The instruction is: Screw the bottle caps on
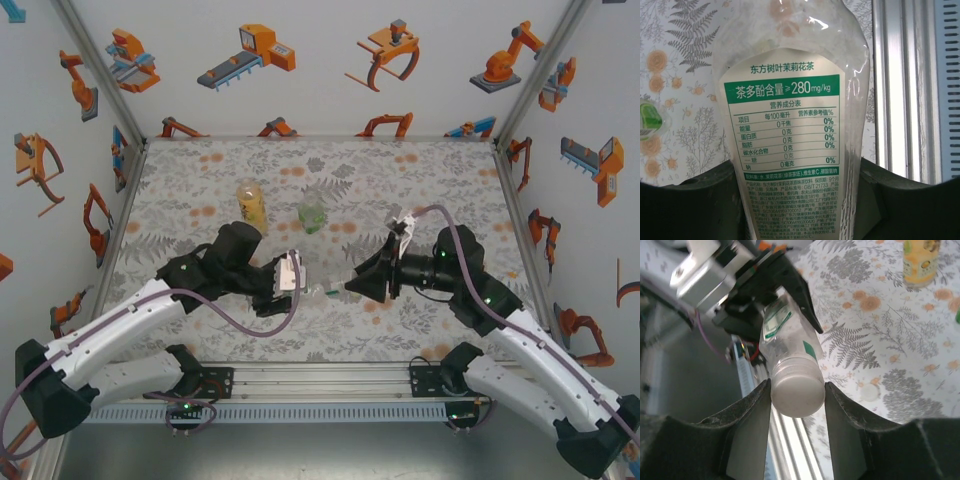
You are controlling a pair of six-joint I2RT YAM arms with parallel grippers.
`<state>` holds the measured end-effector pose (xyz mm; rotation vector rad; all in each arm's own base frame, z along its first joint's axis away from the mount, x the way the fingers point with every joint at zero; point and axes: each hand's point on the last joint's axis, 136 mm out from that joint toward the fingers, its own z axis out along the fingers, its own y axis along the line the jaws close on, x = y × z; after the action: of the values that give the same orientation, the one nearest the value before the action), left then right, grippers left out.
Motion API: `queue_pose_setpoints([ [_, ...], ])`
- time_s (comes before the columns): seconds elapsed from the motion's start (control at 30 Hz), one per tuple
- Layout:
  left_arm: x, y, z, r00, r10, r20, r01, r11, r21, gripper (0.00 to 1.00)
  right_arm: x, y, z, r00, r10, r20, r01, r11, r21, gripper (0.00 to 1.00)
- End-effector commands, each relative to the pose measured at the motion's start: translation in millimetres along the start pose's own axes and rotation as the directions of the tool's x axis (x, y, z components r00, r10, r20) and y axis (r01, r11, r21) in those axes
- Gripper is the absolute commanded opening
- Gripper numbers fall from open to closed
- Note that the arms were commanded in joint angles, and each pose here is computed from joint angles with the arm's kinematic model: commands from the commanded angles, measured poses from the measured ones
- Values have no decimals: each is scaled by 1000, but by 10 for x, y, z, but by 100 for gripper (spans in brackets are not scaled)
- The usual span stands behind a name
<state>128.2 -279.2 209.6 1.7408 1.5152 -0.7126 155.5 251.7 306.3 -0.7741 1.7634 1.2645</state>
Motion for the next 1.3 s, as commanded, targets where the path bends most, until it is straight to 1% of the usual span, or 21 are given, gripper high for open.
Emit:
queue_pose_setpoints([
  [0.0, -370, 82, -96, 987, 70, 144, -62, 996, -57, 1, -199, -235, -25, 945, 280, 171, -298, 950, 95, 0],
  [0.07, -365, 110, -96, 988, 67, 141, -57, 996, -75, 1, -185, -351, -53, 892, 399, 215, -430, 893, 129, 0],
  [0.13, -361, 142, -99, 988, 66, 138, -53, 994, -92, 1, -124, -466, -62, 812, 531, 242, -573, 804, 159, 0],
  [0.2, -358, 155, -99, 989, 64, 135, -51, 994, -99, 1, -52, -512, -45, 732, 638, 238, -678, 713, 176, 0],
  [0.3, -363, 158, -98, 989, 65, 136, -51, 994, -99, 1, 40, -505, 6, 618, 759, 202, -785, 588, 194, 0],
  [0.4, -358, 187, -90, 989, 62, 132, -48, 993, -111, 1, 197, -541, 36, 458, 866, 200, -882, 415, 224, 0],
  [0.43, -350, 199, -85, 990, 59, 127, -45, 992, -115, 1, 197, -535, 58, 439, 877, 194, -891, 398, 219, 0],
  [0.5, -343, 216, -80, 991, 58, 122, -43, 992, -121, 1, 186, -517, 86, 422, 888, 183, -899, 383, 213, 0],
  [0.6, -330, 220, -63, 992, 54, 117, -40, 992, -119, 1, 151, -495, 91, 424, 888, 175, -896, 385, 221, 0],
  [0.67, -332, 220, -64, 992, 54, 118, -40, 992, -120, 1, 98, -481, 87, 442, 880, 176, -889, 404, 216, 0],
  [0.77, -326, 218, -63, 992, 56, 117, -42, 992, -120, 1, 17, -473, 75, 485, 854, 185, -870, 450, 204, 22],
  [0.87, -325, 212, -64, 991, 61, 116, -47, 992, -117, 1, -59, -478, 43, 559, 805, 198, -827, 522, 208, 42],
  [0.9, -325, 207, -66, 991, 61, 116, -48, 992, -115, 1, -81, -480, 31, 584, 787, 201, -810, 546, 214, 47],
  [0.93, -335, 199, -73, 991, 65, 119, -51, 992, -113, 1, -110, -478, 13, 594, 776, 210, -803, 557, 212, 50],
  [0.97, -338, 185, -77, 990, 67, 122, -54, 993, -107, 1, -147, -475, -15, 638, 740, 215, -769, 599, 221, 53],
  [1.03, -360, 148, -92, 988, 76, 136, -64, 994, -94, 1, -228, -453, -85, 684, 692, 232, -730, 644, 231, 63],
  [1.1, -372, 114, -109, 986, 83, 147, -71, 994, -85, 2, -339, -392, -137, 738, 632, 237, -674, 703, 225, 73],
  [1.17, -379, 88, -127, 984, 91, 155, -79, 994, -81, 2, -447, -317, -180, 791, 566, 232, -609, 762, 220, 77],
  [1.27, -389, 62, -139, 981, 102, 163, -91, 993, -75, 2, -578, -196, -235, 878, 435, 200, -474, 851, 228, 77],
])
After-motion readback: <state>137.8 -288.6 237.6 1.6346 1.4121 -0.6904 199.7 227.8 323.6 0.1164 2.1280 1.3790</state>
